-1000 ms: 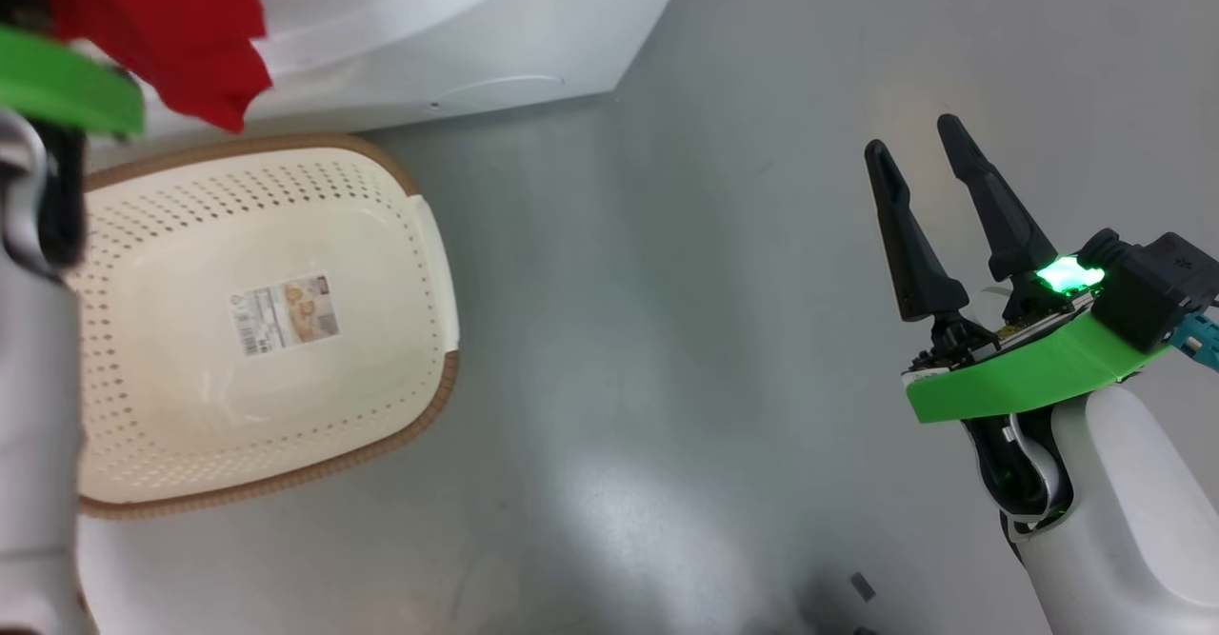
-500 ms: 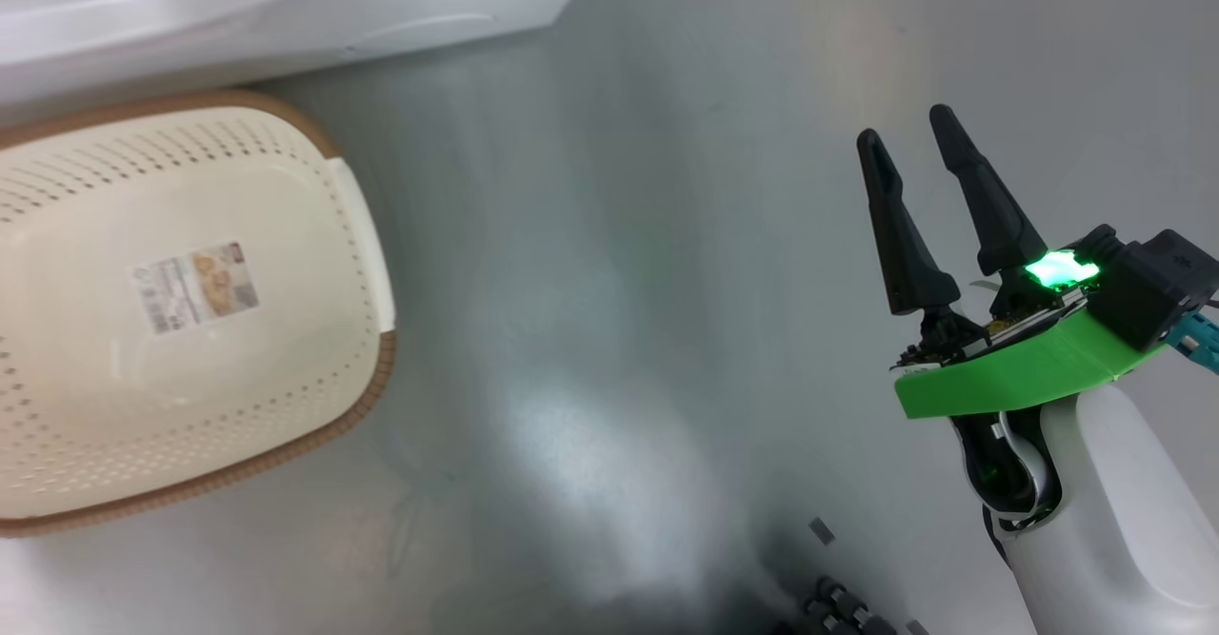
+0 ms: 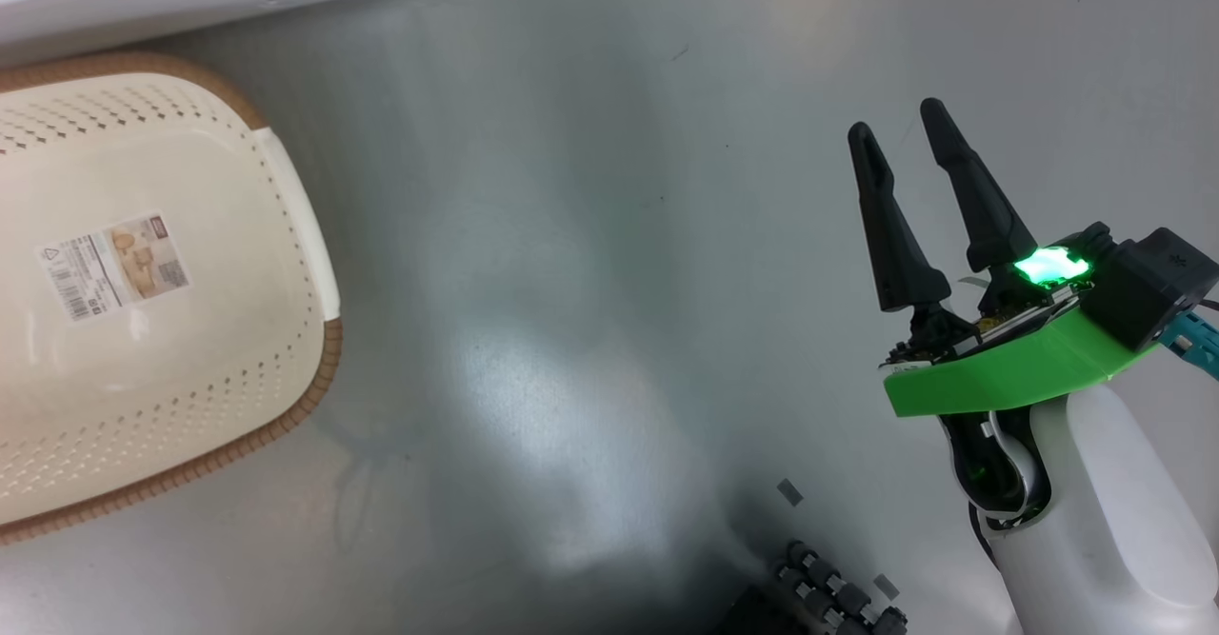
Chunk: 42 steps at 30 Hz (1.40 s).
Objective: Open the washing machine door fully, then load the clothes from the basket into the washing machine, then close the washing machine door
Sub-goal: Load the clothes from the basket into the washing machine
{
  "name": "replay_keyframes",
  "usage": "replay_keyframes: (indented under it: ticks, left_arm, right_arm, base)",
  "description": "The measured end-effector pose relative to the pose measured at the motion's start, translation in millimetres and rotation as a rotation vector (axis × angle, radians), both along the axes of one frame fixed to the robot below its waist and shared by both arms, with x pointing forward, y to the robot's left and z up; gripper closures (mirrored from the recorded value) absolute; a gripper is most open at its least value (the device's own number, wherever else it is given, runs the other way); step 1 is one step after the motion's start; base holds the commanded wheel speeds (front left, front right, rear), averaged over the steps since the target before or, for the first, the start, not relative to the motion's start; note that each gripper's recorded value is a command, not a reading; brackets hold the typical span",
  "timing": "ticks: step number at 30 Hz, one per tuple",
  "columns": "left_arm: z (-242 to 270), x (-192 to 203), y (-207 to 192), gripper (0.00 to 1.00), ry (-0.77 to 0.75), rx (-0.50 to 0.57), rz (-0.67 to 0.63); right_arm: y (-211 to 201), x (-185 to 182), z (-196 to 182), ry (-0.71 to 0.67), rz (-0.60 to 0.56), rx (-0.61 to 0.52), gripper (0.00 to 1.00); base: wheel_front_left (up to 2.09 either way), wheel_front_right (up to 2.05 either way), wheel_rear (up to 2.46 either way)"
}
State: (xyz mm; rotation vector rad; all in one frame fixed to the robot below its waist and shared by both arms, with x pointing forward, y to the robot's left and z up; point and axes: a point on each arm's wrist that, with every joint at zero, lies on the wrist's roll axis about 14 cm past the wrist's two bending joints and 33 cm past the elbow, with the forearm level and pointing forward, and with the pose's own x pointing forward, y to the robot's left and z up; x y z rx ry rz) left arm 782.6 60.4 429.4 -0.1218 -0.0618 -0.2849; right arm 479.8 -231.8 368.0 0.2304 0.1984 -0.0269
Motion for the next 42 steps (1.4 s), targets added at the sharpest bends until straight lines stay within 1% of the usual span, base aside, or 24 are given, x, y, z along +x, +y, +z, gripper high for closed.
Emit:
replay_keyframes:
  ticks: [4,5,6,7,8,12,17,24,42]
  left_arm:
    - [-8.6,-1.5,-2.8,1.00,0.021,0.000,0.002]
    - [-10.6,-2.1,-3.0,0.72,0.029,0.002,0.004]
    - [-12.8,-2.7,-2.7,0.48,0.038,0.005,0.004]
    - [-14.1,-3.2,-2.0,0.02,0.045,0.008,0.006]
    - [-15.1,-3.6,-1.1,0.00,0.051,0.010,0.008]
    - [-19.7,-7.1,0.2,0.00,0.081,0.018,0.010]
    - [-14.4,-11.0,4.1,0.00,0.084,0.019,0.015]
    - [-21.2,-31.4,3.3,0.00,0.105,0.022,0.001]
    - [-2.3,-80.9,15.0,0.00,0.069,0.031,-0.015]
  right_arm:
    - [0.0,0.4,-0.8,0.001,0.000,0.000,0.00]
    - [0.2,0.4,-0.3,0.000,0.001,0.000,0.00]
    - [0.6,0.5,0.3,-0.001,0.002,0.001,0.00]
    - [1.2,0.6,0.8,-0.003,0.003,0.001,0.00]
    - [1.9,0.8,1.5,-0.004,0.005,0.001,0.00]
    - [4.4,1.9,5.3,-0.015,0.011,0.005,0.00]
    - [9.0,5.3,10.1,-0.031,0.023,0.014,0.00]
    - [15.0,12.4,21.6,-0.067,0.045,0.020,0.00]
    - [27.0,17.4,50.6,-0.135,0.091,0.030,0.00]
  base:
    - [0.00,0.00,0.00]
    - [0.00,0.00,0.00]
    - [0.00,0.00,0.00]
    - [0.00,0.00,0.00]
    - [0.00,0.00,0.00]
    - [0.00,0.00,0.00]
    - [0.00,0.00,0.00]
    - [0.00,0.00,0.00]
    - [0.00,0.00,0.00]
